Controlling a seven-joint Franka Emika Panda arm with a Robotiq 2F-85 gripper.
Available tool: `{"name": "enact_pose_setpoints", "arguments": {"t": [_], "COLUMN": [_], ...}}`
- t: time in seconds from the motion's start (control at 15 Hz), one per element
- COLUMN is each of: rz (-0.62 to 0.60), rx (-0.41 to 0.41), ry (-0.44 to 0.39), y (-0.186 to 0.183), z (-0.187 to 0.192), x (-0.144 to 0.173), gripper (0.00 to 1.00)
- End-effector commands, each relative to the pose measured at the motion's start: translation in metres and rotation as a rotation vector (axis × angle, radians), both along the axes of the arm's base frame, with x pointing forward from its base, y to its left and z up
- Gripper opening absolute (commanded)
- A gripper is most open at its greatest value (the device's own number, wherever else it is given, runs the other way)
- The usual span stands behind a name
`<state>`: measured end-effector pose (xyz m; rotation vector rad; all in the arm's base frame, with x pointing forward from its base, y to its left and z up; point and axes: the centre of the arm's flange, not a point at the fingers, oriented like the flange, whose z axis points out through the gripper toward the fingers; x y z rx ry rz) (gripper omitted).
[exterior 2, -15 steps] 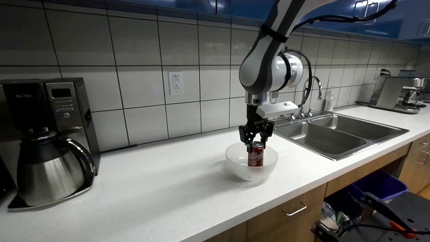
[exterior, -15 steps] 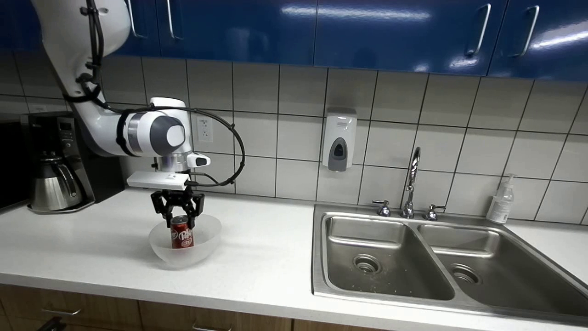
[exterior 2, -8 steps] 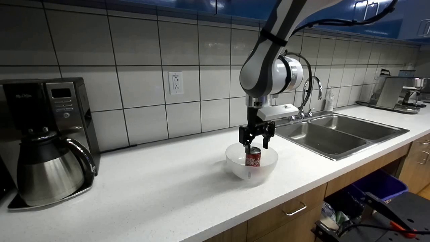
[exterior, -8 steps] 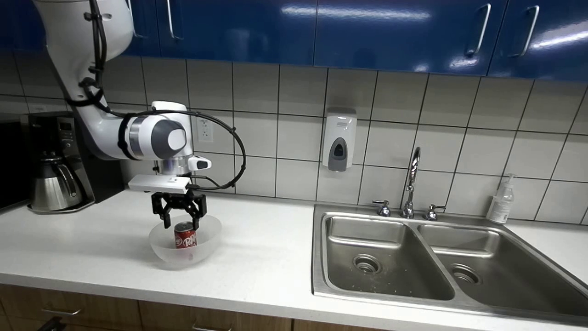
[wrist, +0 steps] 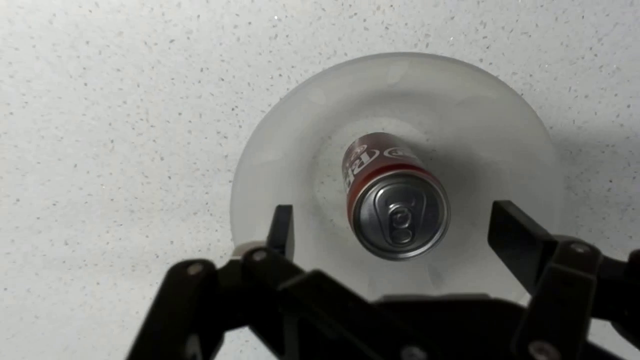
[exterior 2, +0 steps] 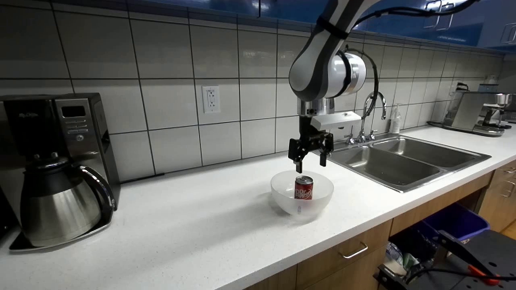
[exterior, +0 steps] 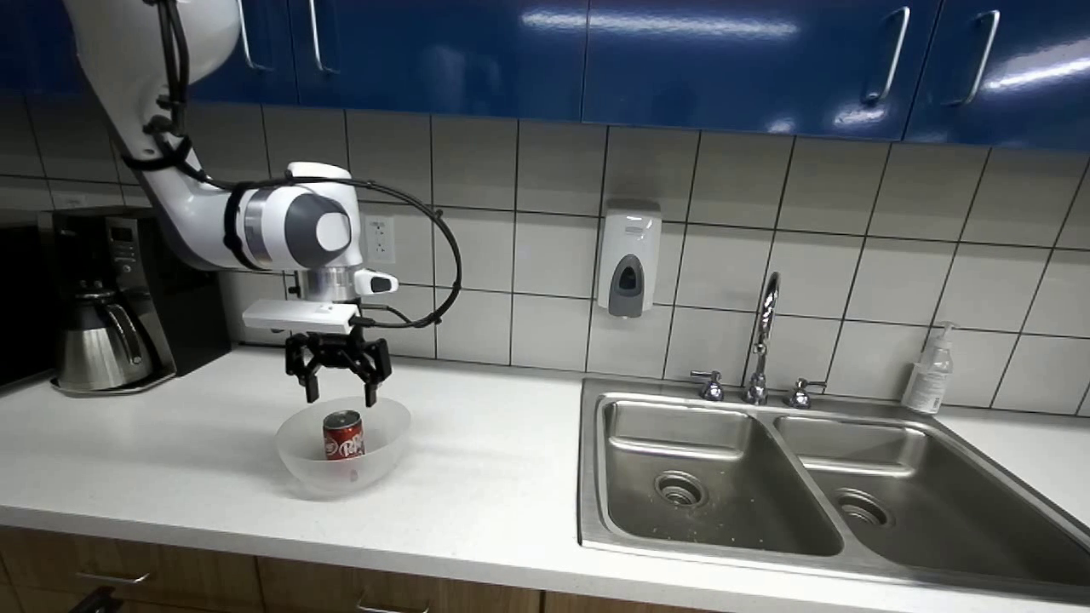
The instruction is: Place the soda can into the bowl
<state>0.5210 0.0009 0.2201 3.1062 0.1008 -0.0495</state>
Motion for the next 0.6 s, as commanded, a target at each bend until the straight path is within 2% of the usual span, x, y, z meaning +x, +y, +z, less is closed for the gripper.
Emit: {"name": "enact_pose_setpoints", "arguments": {"t": [0.0, 0.47, 0.53], "rz": [-0.033, -0.103, -0.073], "rx": [-0.014, -0.041, -0.021], "ry": [0.017, 0.107, 0.084], "y": [-0.008, -0.003, -0.008], "z": [0.053, 0.095, 0.074], "x": [-0.016, -0.066, -0.040], "gripper": [1.00, 1.00, 1.00]}}
